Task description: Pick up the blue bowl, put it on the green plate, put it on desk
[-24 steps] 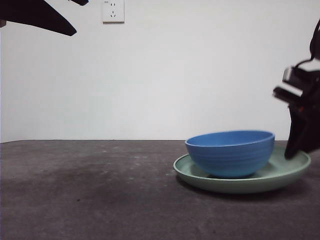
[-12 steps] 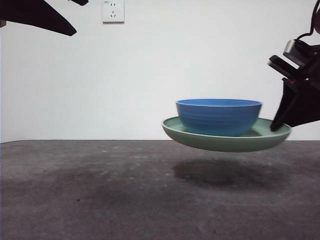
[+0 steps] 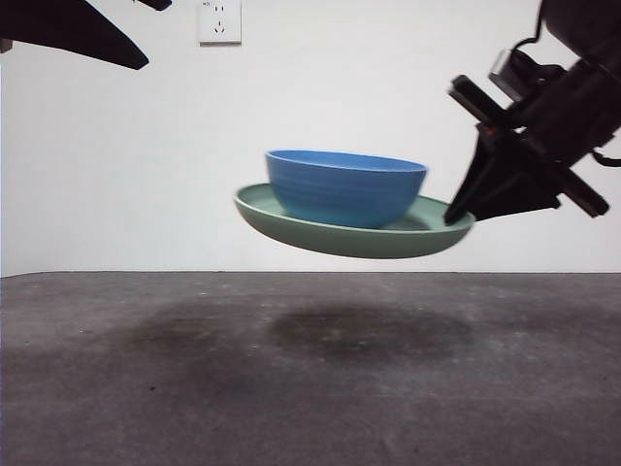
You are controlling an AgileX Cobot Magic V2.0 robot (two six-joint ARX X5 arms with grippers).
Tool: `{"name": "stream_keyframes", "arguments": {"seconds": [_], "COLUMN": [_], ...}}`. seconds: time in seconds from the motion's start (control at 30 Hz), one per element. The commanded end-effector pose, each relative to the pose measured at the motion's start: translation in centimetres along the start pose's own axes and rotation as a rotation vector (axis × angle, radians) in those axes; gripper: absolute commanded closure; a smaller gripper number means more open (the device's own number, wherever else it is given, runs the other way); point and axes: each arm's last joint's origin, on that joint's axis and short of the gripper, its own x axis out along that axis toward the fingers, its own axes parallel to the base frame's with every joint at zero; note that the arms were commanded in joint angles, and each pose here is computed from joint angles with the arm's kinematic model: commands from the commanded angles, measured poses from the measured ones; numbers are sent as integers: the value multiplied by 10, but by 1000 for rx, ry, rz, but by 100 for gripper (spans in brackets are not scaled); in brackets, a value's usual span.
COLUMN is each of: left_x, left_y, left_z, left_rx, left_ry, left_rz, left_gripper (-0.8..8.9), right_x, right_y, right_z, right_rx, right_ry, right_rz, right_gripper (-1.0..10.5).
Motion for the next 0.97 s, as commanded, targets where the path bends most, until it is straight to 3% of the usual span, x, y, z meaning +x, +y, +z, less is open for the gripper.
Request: {"name": "stream_keyframes", "arguments": {"seconds": [0.03,0.37,0.97], "left_x": [0,0,0], "left_y": [-1,-1,-1], "left_z": [3,3,1], "left_rx": [28,28,16], "left_ry": [-7,-6,12], "left_rz": [-12,-12,-12], "left_gripper": [596,596,596], "right_x": [7,44,97], "right_y": [7,17,6], "right_z": [3,5,-2], "right_rx": [22,24,50], "right_ry": [-1,60,159], "right_rz": [6,-23,-88], "right_gripper": [933,933,933]}}
